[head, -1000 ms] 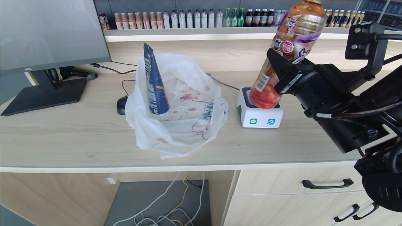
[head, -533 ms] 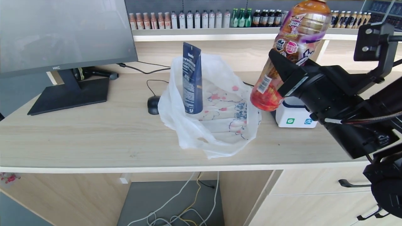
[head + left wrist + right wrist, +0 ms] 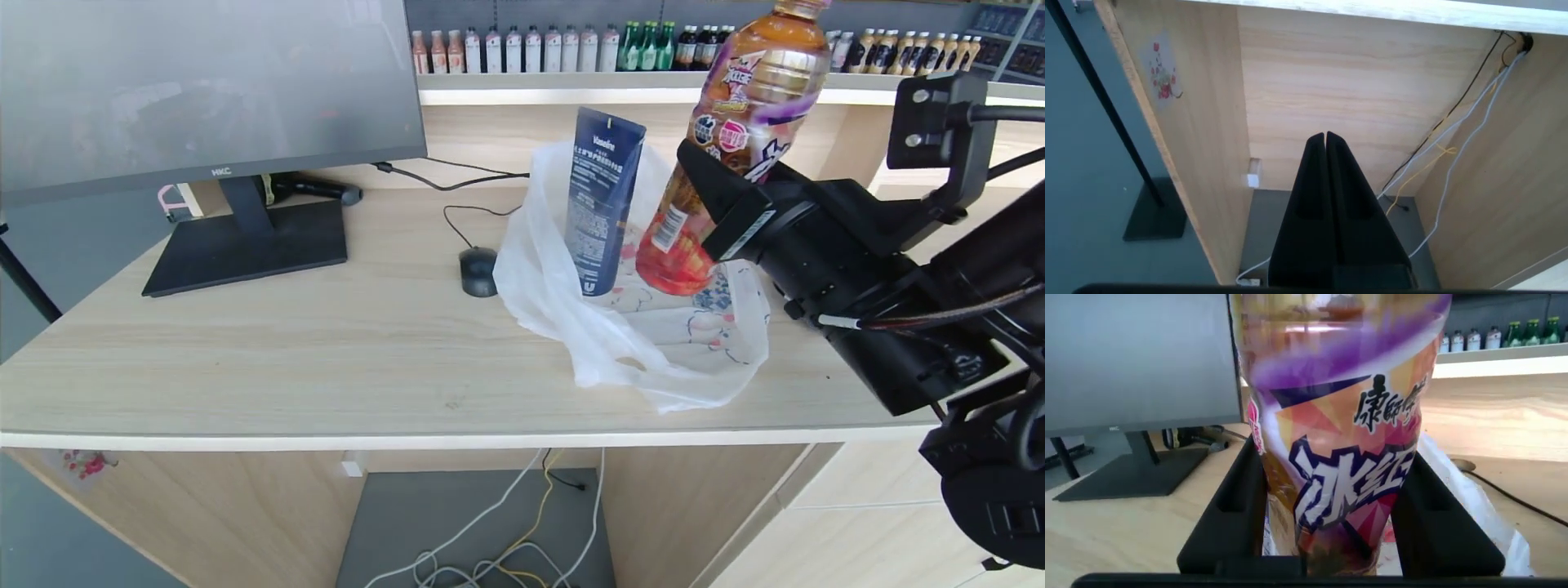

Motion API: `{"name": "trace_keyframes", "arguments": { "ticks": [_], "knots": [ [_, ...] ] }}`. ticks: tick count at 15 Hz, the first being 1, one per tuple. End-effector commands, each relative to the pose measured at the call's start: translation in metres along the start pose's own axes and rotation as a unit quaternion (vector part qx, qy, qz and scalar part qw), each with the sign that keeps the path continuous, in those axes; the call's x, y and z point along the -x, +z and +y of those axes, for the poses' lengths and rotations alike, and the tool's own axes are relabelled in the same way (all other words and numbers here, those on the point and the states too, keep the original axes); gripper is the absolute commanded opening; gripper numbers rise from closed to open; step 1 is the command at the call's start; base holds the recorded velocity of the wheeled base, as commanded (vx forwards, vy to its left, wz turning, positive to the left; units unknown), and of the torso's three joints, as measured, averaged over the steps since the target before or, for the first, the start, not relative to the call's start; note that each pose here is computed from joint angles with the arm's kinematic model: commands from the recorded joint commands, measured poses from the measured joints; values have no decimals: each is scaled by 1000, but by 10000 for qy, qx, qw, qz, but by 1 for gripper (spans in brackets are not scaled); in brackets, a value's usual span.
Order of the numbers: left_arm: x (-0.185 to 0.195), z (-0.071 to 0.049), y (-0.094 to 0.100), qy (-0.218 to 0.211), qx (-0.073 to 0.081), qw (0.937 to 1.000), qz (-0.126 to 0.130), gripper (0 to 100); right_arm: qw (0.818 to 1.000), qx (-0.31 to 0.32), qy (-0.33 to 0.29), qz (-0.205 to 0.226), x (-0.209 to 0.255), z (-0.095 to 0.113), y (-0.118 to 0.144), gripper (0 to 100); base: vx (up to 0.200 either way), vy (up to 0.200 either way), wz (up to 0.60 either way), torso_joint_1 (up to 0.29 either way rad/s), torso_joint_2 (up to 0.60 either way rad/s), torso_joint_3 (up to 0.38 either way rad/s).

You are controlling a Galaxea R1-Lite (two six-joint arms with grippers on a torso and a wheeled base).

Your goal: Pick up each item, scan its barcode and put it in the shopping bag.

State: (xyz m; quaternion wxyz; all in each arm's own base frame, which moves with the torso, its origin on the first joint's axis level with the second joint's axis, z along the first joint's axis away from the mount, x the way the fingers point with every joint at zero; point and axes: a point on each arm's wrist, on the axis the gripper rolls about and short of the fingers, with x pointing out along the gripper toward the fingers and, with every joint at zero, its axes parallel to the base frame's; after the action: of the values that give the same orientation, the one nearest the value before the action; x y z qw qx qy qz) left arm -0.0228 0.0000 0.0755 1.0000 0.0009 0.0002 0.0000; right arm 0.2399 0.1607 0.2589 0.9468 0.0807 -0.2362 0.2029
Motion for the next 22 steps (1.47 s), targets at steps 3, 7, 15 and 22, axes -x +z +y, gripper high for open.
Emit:
{"name": "trace_keyframes", "arguments": {
  "ticks": [3,7,15,22],
  "knots": [
    [0,0,0,0,1,10000,-2,0,9998,189,-9,118,-6,0,-14,0,0,0,0,0,0,0],
    [0,0,0,0,1,10000,-2,0,9983,534,-131,210,-14,-11,-25,0,0,0,0,0,0,0],
    [0,0,0,0,1,10000,-2,0,9908,1270,-6,466,-28,-50,-54,0,0,0,0,0,0,0],
    [0,0,0,0,1,10000,-2,0,9925,1134,-36,451,-43,-51,-69,0,0,0,0,0,0,0]
  ]
}}
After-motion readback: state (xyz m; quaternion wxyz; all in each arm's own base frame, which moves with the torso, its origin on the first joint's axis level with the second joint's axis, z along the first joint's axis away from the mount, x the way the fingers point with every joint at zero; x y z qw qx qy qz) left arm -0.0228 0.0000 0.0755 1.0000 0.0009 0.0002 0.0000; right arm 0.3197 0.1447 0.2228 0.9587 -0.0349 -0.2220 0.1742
